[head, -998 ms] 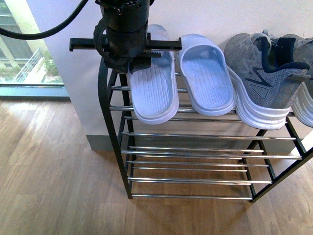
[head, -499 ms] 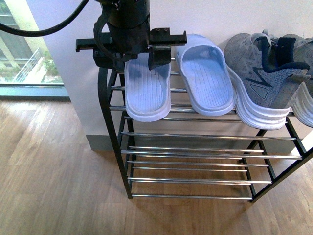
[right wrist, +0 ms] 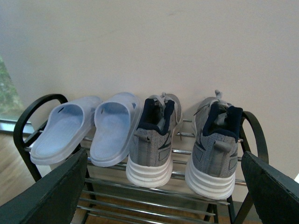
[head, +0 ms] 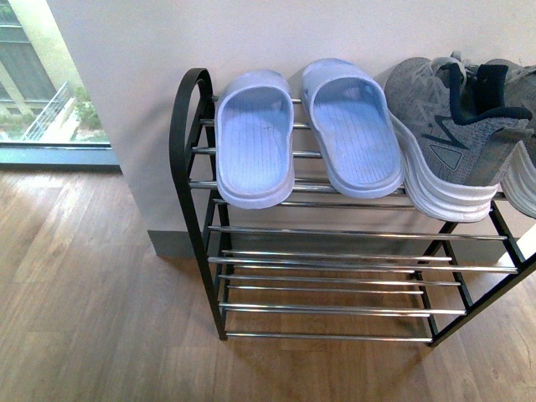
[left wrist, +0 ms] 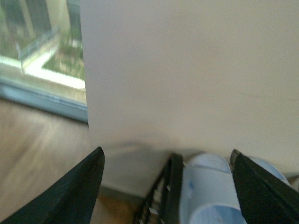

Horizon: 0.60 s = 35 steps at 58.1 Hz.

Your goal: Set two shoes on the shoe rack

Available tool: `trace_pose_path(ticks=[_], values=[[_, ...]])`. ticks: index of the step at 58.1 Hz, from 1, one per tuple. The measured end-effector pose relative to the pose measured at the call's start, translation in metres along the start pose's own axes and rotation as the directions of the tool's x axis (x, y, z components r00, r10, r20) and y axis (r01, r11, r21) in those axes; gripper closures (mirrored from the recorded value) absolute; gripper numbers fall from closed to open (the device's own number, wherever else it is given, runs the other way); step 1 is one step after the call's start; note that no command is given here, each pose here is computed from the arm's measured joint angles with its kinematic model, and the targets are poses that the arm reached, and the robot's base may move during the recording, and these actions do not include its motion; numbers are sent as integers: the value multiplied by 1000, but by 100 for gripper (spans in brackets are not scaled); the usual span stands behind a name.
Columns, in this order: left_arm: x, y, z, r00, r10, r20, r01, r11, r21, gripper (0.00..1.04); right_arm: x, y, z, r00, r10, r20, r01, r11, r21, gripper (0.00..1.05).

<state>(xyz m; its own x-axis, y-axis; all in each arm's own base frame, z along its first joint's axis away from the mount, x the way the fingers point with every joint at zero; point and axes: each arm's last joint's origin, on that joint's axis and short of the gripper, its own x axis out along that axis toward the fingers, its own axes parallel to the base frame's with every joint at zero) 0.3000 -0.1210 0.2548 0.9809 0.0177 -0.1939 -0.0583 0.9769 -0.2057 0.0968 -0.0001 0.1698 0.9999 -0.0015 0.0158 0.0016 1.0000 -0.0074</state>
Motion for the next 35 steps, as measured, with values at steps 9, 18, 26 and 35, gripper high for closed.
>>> trace_pose_path(ticks=[9, 18, 26, 35], values=[[-44, 54, -27, 979, -74, 191, 42, 986, 164, 67, 0, 0, 0, 1000, 0, 0, 0, 1000, 0, 9], [-72, 91, -50, 983, -62, 171, 28, 980, 197, 104, 0, 0, 0, 1000, 0, 0, 0, 1000, 0, 9], [-93, 109, -60, 981, -62, 181, 25, 979, 202, 104, 0, 0, 0, 1000, 0, 0, 0, 1000, 0, 9], [-107, 121, -69, 982, -61, 177, 24, 979, 204, 104, 0, 0, 0, 1000, 0, 0, 0, 1000, 0, 9]])
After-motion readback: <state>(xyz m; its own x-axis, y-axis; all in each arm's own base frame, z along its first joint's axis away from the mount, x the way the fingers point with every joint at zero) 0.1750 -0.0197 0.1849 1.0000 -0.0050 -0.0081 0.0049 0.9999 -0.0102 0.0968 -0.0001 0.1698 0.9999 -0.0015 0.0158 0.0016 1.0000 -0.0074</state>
